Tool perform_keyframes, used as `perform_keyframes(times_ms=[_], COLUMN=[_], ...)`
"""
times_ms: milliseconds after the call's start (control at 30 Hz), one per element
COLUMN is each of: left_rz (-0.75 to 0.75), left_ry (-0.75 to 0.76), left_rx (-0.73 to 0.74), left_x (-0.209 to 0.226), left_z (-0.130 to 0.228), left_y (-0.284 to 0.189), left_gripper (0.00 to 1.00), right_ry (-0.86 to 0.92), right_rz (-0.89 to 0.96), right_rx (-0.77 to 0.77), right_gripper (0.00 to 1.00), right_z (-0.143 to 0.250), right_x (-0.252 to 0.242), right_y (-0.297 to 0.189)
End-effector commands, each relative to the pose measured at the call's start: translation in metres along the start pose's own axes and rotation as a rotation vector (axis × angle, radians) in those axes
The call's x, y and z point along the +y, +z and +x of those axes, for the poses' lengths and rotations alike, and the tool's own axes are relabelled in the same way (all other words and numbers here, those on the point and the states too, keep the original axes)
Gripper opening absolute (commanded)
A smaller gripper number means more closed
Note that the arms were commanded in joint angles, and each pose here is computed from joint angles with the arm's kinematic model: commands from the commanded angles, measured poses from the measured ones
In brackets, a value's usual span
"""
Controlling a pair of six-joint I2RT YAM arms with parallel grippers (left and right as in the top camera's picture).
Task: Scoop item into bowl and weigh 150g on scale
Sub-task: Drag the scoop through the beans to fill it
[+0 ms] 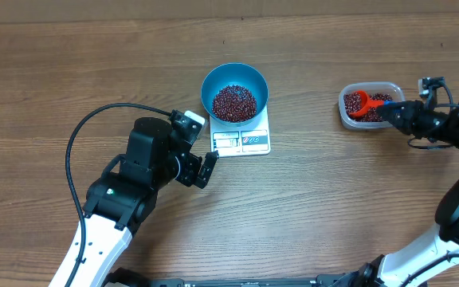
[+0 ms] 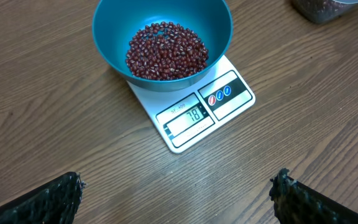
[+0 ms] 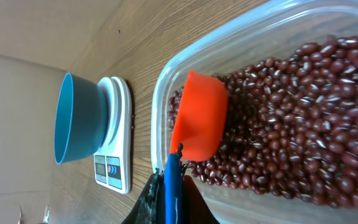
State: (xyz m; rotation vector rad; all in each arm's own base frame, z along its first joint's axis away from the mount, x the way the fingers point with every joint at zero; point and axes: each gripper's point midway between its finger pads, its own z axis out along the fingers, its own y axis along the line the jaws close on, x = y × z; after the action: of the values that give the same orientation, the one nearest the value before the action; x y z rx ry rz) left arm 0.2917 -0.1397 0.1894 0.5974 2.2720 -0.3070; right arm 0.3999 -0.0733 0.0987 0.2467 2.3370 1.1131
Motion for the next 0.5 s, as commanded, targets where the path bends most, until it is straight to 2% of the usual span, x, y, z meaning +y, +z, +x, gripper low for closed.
perform_keyframes(times_ms=[0,200,467], left_rz=[0.01,0.01,0.01], left_ry=[0.019,0.019,0.019], left_rx=[-0.018,-0.018,-0.018], left_x=[-0.002,-0.002,-0.002], left_z=[-0.002,-0.002,-0.002], left_y=[-0.004,-0.004,-0.004], left_gripper=[1.0,1.0,1.0], right_ry=[0.03,0.068,0.058], right_rz=[-0.031,-0.021,-0.137], right_rx=[-0.036,-0.067,-0.116], right_gripper=[0.04,0.04,0.04], right_z=[0.0,0.001,-0.006], right_x=[-0.007,-0.018,-0.001], right_y=[-0.013,-0.031,-0.039])
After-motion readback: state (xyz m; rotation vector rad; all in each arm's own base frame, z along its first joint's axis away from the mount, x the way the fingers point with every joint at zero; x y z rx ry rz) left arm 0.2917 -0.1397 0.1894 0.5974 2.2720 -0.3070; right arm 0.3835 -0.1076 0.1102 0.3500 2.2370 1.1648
